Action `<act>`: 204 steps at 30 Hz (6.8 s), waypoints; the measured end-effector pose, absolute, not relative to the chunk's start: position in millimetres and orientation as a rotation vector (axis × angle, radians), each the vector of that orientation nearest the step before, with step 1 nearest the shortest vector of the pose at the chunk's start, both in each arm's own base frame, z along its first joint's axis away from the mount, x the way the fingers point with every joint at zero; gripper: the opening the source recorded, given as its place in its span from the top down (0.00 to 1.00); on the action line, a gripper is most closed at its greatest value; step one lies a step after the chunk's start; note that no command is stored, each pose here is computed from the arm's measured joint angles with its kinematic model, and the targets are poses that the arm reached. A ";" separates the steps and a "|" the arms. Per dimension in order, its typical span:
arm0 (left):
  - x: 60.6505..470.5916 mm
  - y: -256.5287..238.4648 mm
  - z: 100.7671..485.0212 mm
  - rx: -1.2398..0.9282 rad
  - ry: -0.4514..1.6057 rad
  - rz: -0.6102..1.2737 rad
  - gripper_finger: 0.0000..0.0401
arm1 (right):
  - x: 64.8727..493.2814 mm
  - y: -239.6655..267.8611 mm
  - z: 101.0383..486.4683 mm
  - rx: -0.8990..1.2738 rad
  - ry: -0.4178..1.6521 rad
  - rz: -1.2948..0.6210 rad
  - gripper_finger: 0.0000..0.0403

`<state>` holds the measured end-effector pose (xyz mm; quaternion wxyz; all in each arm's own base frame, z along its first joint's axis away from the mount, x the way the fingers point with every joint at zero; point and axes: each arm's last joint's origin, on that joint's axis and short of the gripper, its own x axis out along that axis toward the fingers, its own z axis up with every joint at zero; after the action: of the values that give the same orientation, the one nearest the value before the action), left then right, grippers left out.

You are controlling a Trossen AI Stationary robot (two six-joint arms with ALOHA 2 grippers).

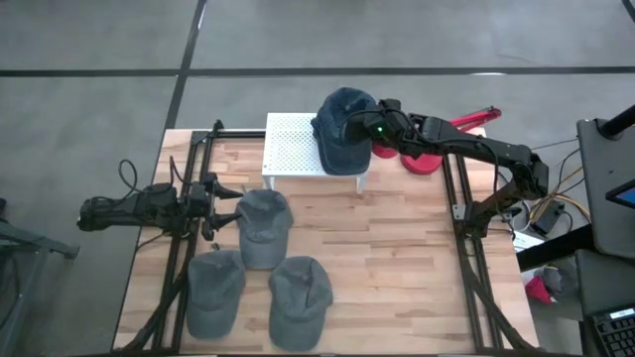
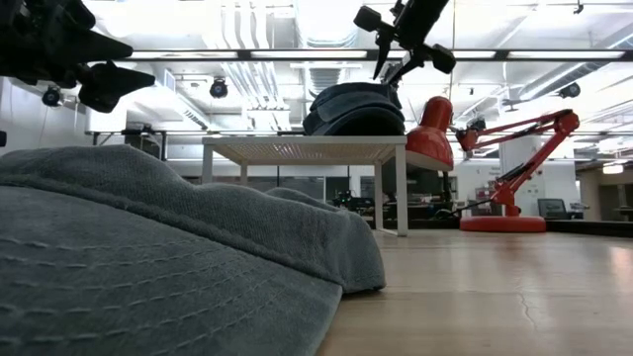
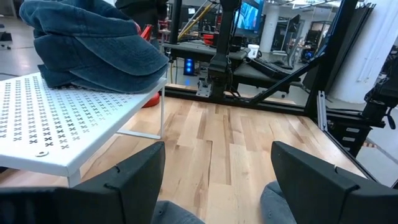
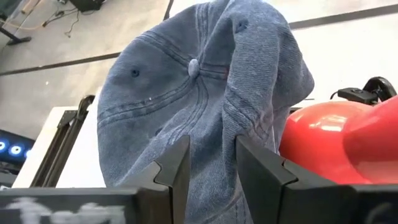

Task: Pick & Place hat
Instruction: Stack the dark blue cap on the dark blue cap on the shelf, then put the top gray cap on the shelf

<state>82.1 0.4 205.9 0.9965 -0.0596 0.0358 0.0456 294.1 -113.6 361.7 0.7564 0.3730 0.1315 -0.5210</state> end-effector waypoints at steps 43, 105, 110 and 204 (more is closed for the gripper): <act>82.0 0.6 206.0 -0.130 0.070 0.099 0.26 | 286.9 -136.5 357.3 0.661 0.325 -1.174 0.76; 82.0 0.6 205.7 -0.408 0.060 0.108 0.26 | 299.0 93.5 343.1 0.589 0.606 -0.434 0.76; 82.0 0.6 204.9 -0.407 0.067 0.110 0.26 | 298.8 97.8 334.7 0.587 0.619 -0.416 0.76; 199.4 0.4 243.0 -1.065 0.874 1.114 0.26 | 88.5 15.9 214.4 0.247 0.117 -0.117 0.89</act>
<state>199.4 0.4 243.0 0.6328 -0.4655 0.3819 0.4868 88.5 15.9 214.4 0.9890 0.1229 0.0582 -0.0585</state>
